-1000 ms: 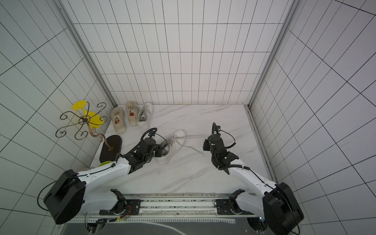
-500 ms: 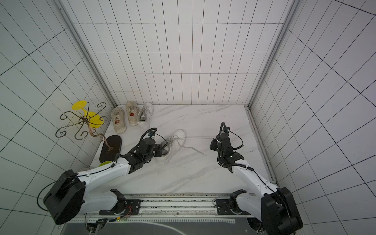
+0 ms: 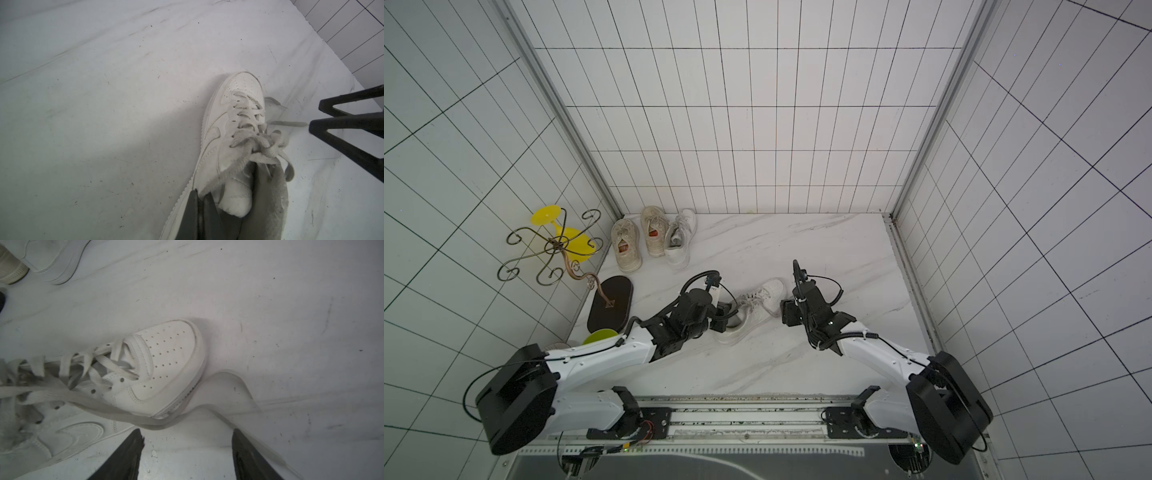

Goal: Remove the insole from the shoe
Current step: Untie the shoelace on the shoe.

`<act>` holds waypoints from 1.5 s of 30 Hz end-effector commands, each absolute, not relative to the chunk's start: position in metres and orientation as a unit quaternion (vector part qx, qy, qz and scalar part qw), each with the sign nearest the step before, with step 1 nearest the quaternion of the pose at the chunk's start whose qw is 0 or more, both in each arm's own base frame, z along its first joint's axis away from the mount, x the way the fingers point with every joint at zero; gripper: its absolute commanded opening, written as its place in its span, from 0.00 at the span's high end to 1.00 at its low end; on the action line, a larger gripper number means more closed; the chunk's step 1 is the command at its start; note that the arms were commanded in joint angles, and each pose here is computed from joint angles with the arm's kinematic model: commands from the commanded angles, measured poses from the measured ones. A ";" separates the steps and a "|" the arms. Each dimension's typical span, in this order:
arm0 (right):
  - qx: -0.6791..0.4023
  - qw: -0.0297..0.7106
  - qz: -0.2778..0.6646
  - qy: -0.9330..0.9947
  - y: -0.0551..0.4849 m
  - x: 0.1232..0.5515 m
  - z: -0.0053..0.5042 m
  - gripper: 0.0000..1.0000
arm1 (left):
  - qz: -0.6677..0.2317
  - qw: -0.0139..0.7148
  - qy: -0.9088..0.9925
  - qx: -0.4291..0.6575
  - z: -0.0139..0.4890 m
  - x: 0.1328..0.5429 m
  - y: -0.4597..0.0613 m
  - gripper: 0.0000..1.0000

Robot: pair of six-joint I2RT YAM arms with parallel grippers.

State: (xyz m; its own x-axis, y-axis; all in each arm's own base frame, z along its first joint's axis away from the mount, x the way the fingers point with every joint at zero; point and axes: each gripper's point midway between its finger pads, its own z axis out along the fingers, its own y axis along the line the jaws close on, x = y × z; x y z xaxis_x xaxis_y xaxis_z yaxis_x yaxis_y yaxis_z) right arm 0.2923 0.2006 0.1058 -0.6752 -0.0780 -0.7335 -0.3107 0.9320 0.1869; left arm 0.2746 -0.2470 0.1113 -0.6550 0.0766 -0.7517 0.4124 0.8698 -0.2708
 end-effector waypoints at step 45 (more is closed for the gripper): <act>-0.165 0.470 0.123 0.858 0.272 0.299 0.188 0.43 | -0.257 0.425 0.851 0.173 0.141 0.270 -0.280 1.00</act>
State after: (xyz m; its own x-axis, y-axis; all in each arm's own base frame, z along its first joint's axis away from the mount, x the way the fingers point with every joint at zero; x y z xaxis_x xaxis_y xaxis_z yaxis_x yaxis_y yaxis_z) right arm 0.2817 0.2718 0.1334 -0.5783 -0.2496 -0.7767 -0.4631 0.8842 0.0607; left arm 0.2650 -0.2656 0.1145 -0.6279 0.1228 -0.7685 0.4799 0.8385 -0.2581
